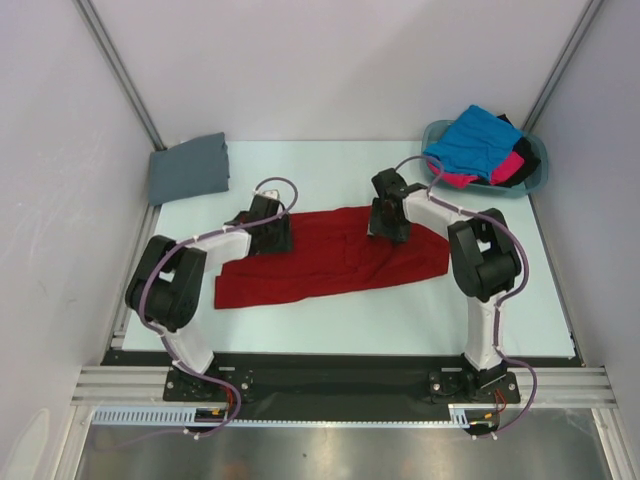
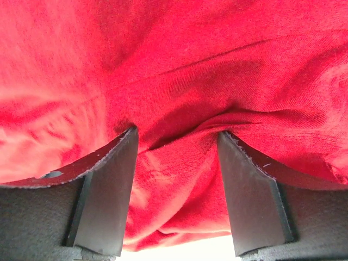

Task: Fold and stack the t-shirts
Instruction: Fold the tshirt

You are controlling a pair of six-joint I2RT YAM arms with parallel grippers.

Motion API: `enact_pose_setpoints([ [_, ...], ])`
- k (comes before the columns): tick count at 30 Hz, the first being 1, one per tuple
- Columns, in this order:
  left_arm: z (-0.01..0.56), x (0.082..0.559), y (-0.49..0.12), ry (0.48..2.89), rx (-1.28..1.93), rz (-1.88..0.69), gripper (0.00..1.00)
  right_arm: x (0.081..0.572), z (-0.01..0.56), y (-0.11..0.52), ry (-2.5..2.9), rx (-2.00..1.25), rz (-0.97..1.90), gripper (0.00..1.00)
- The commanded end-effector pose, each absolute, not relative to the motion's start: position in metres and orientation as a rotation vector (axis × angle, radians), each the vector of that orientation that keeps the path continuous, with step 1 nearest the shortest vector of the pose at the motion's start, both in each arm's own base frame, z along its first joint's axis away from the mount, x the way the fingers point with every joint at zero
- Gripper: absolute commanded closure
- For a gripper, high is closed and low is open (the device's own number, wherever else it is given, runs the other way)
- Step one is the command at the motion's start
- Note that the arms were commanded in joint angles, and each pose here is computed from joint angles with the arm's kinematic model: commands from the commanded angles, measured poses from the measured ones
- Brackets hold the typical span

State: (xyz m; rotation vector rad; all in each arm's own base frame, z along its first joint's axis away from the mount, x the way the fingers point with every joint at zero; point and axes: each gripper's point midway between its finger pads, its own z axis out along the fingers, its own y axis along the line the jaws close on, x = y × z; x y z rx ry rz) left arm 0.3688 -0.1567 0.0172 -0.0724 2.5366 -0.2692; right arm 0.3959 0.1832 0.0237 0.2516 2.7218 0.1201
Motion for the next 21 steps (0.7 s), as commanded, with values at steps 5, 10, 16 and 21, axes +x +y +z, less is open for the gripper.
enact_pose_setpoints([
  [5,-0.054,0.201,-0.156,3.0,-0.248,-0.274,0.42,0.452,0.021,0.204,2.664,0.205,0.203,0.34],
  [10,-0.055,0.169,-0.153,3.05,-0.314,-0.272,0.43,0.475,0.011,0.223,2.684,0.121,0.276,0.35],
  [16,-0.043,0.14,-0.156,3.072,-0.3,-0.277,0.44,0.506,0.021,0.255,2.679,-0.006,0.424,0.34],
  [21,-0.026,0.119,-0.165,3.056,-0.374,-0.421,0.42,0.518,0.009,0.27,2.704,-0.124,0.484,0.31],
])
